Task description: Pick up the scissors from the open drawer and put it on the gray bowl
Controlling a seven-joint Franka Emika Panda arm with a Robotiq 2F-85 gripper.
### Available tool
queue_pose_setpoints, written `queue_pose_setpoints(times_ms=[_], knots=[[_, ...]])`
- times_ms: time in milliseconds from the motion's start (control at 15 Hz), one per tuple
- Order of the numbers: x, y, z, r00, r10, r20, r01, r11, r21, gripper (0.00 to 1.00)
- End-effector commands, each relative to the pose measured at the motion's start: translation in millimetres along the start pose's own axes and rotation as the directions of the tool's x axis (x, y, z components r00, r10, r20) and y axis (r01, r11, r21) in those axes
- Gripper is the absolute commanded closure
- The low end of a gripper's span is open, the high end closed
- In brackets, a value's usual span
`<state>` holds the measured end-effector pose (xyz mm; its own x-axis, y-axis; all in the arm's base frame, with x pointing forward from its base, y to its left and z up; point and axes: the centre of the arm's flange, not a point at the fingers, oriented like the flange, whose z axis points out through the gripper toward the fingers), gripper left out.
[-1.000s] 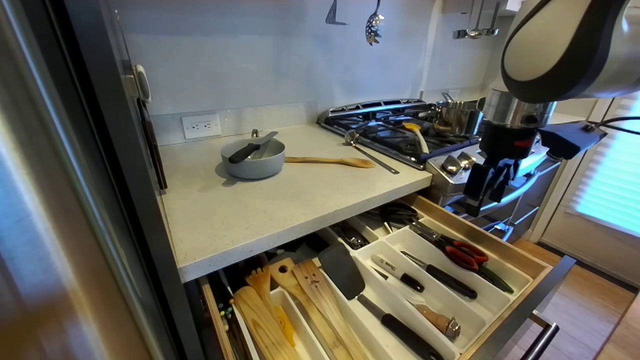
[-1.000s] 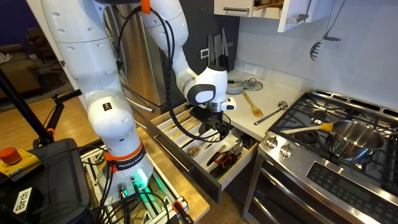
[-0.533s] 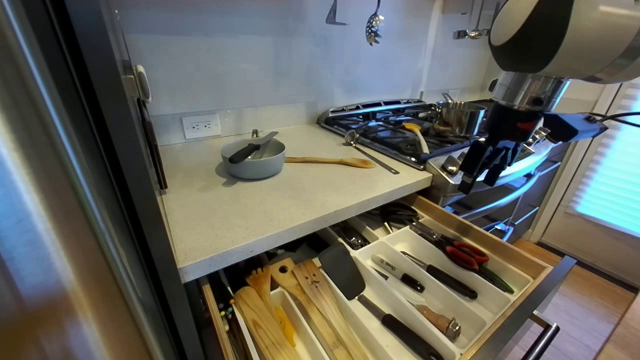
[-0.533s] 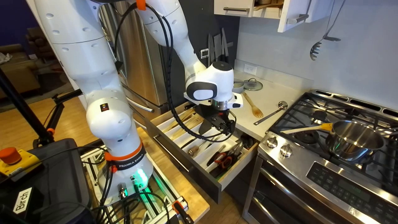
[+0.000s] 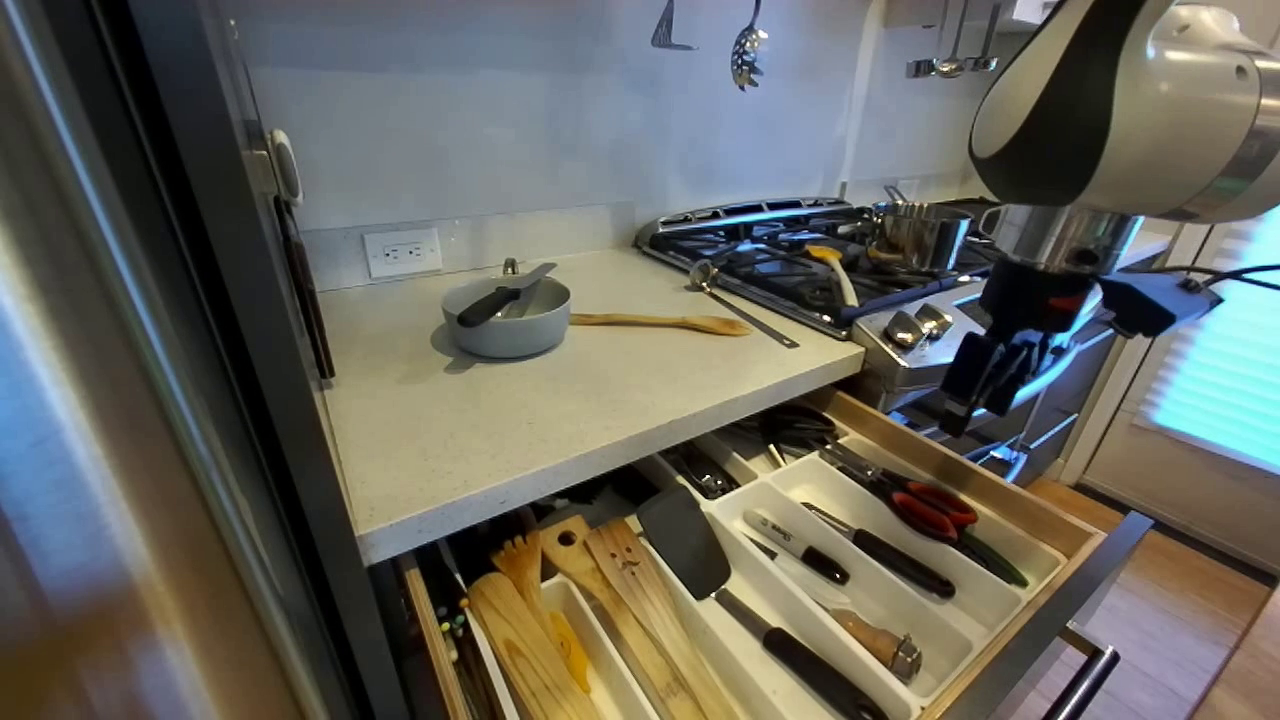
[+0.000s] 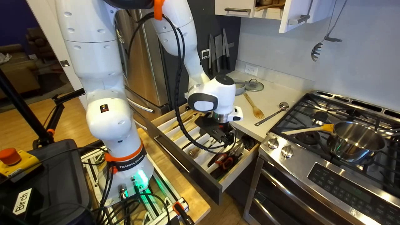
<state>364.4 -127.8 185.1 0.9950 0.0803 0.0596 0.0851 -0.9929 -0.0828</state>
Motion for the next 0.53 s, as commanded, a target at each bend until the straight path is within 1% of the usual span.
queue_pose_setpoints(times_ms=[0,133,200,267,333,467], knots=[[-9,26,50,0.999,-0.028,0.035,0.029,0.999,-0.023,0.0],[-9,31,62,0.998,-0.063,0.008,0.063,0.997,-0.042,0.01],[-4,33,69,0.997,-0.077,-0.023,0.075,0.995,-0.068,0.08],[1,34,72,0.997,-0.069,-0.044,0.065,0.995,-0.078,0.01],[-4,24,44,0.998,-0.061,-0.009,0.06,0.996,-0.071,0.02],[-2,24,49,0.998,-0.066,-0.01,0.065,0.995,-0.072,0.01]])
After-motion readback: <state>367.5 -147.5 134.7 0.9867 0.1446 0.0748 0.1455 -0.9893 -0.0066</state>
